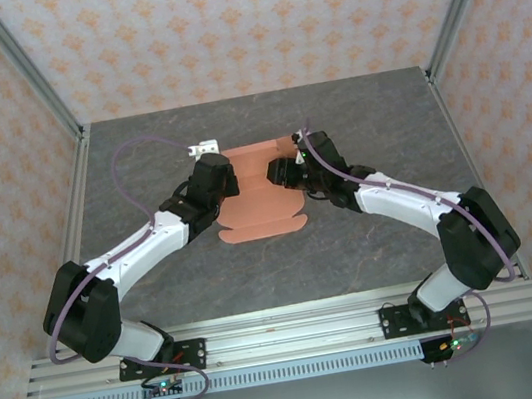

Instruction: Fold the paper box

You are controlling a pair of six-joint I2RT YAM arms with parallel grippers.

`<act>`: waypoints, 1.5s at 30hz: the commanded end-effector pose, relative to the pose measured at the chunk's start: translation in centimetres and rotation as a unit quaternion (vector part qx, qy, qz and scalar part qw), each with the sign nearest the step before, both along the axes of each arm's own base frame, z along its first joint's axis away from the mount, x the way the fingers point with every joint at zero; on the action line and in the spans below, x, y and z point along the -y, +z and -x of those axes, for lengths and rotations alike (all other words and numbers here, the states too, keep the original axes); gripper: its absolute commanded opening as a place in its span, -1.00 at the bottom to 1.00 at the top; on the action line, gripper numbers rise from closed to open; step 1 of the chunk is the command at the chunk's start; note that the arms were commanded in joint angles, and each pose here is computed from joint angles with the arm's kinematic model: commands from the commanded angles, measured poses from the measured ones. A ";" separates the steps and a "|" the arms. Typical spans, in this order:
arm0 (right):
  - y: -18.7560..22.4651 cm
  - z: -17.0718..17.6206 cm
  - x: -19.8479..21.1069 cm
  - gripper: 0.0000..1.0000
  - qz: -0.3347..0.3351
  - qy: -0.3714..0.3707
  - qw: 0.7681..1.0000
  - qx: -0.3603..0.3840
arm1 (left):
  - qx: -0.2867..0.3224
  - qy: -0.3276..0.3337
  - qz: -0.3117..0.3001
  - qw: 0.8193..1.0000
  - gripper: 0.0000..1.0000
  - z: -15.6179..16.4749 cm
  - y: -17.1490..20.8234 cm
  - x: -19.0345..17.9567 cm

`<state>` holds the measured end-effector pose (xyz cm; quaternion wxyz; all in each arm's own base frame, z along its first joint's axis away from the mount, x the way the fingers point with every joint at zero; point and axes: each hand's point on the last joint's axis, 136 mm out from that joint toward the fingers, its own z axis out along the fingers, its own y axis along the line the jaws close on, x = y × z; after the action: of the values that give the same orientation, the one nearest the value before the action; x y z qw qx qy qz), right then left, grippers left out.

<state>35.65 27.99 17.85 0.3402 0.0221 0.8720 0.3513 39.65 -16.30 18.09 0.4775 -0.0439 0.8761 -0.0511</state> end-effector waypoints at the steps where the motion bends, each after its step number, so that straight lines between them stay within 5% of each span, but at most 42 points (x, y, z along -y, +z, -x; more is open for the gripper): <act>1: 1.4 0.6 0.2 -0.09 0.015 0.007 1.000 0.023 | 0.023 0.000 0.023 0.999 -1.00 0.0 2.3 0.4; 15: 3.1 1.0 2.2 0.20 0.066 -0.003 0.997 0.048 | 0.023 0.004 0.017 1.000 -1.00 0.0 2.1 0.1; 28: 9.4 2.4 8.1 0.36 0.158 0.030 0.982 0.098 | 0.001 -0.018 0.035 0.999 -1.00 -0.6 1.7 -0.9; 39: 10.4 -1.9 13.6 0.33 0.095 0.022 0.992 0.074 | -0.011 -0.039 0.069 0.997 -1.00 -0.1 2.7 -2.4; 45: 8.5 -3.5 12.2 0.20 0.081 0.069 0.992 0.063 | -0.013 -0.051 0.077 0.996 -1.00 0.4 3.3 -2.4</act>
<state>39.03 14.19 25.44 0.3722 -0.0425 0.8879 0.2670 39.66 -13.70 19.86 0.4541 -0.0497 0.8803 -0.1278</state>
